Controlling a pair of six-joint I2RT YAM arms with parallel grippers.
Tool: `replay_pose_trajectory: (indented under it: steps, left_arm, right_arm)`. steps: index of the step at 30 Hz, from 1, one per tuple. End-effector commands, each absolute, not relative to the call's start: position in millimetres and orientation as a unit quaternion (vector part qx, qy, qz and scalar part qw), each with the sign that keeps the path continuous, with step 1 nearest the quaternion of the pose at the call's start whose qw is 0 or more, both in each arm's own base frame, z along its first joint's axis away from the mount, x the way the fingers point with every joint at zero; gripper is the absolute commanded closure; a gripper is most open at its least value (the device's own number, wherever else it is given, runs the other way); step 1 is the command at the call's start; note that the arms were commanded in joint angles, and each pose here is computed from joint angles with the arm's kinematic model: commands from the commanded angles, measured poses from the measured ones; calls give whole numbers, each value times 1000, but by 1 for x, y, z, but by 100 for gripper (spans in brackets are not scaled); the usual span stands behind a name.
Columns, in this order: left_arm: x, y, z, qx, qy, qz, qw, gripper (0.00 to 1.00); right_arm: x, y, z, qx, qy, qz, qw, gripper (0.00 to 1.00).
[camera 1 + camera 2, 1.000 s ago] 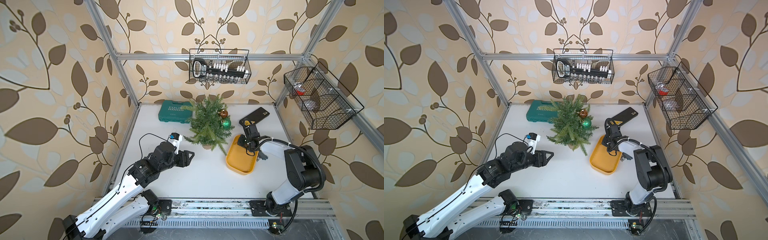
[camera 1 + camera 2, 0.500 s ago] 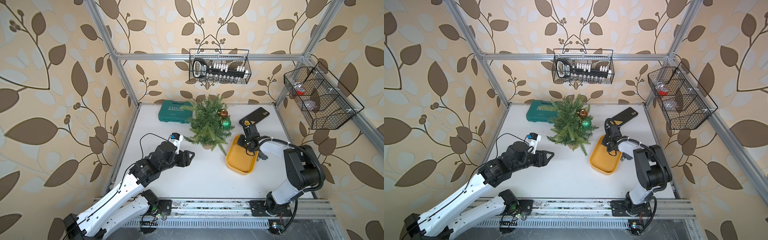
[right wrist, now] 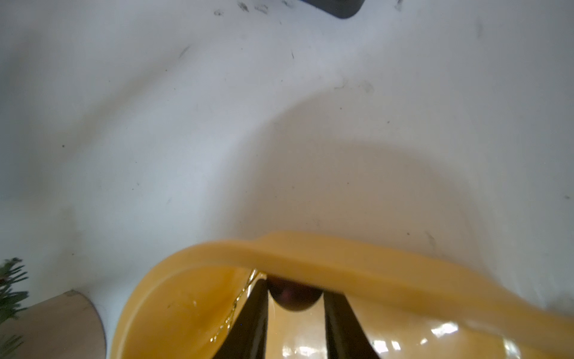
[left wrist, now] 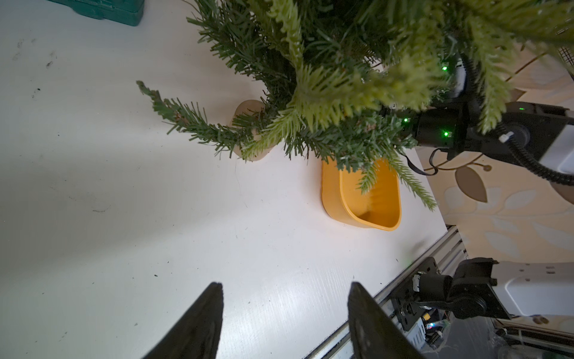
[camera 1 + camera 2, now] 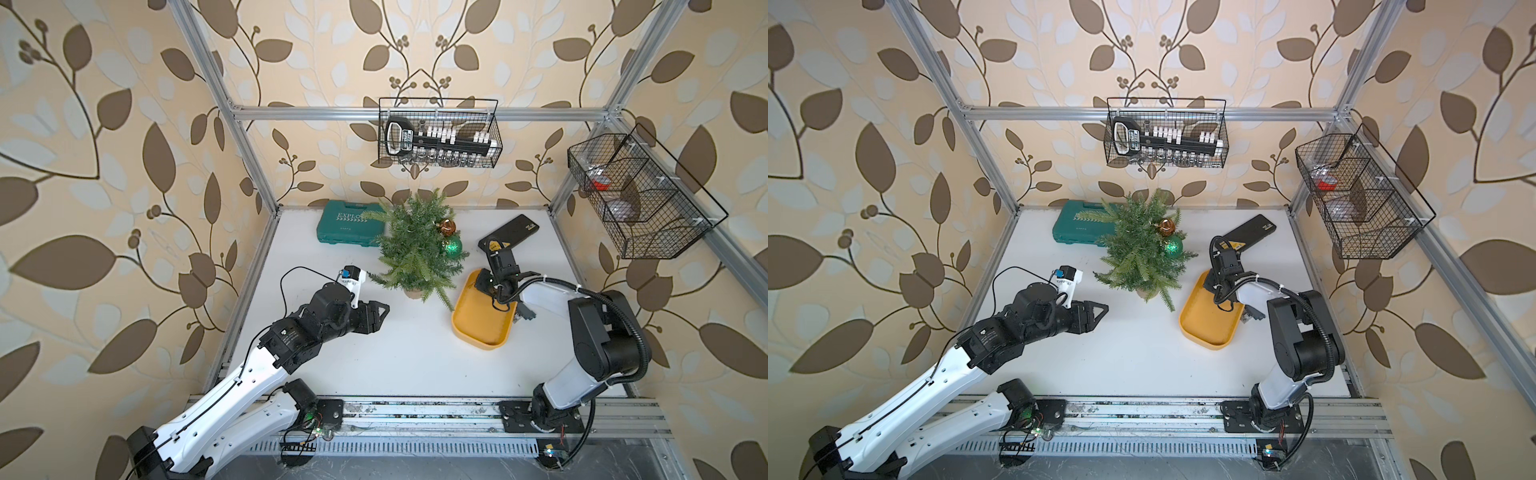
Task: Decorate the small christmas tree with ornaments
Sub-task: Pick up an ornament from the container.
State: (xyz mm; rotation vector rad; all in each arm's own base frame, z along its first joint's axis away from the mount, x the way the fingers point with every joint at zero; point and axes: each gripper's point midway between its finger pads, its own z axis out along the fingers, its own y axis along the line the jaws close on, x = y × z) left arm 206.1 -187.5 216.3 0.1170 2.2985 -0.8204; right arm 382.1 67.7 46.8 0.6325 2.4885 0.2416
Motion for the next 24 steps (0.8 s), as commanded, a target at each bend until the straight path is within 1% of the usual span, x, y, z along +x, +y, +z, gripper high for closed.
replay_pose_trajectory:
  steps: [1, 8, 12, 20, 24]
  left_arm:
    - [210, -188, 240, 42, 867, -334, 368, 35]
    - [206, -191, 256, 53, 855, -353, 377, 35]
    - [203, -197, 268, 64, 844, -375, 379, 35]
    - [196, -210, 297, 86, 820, -421, 378, 39]
    - [193, -211, 310, 87, 811, -433, 383, 39]
  right_arm:
    - [371, 72, 71, 217, 926, 98, 293, 71]
    - [326, 78, 114, 167, 930, 123, 304, 71]
    - [300, 82, 151, 129, 926, 149, 322, 71]
    - [255, 119, 237, 9, 907, 225, 355, 71]
    - [235, 141, 276, -53, 893, 251, 370, 71]
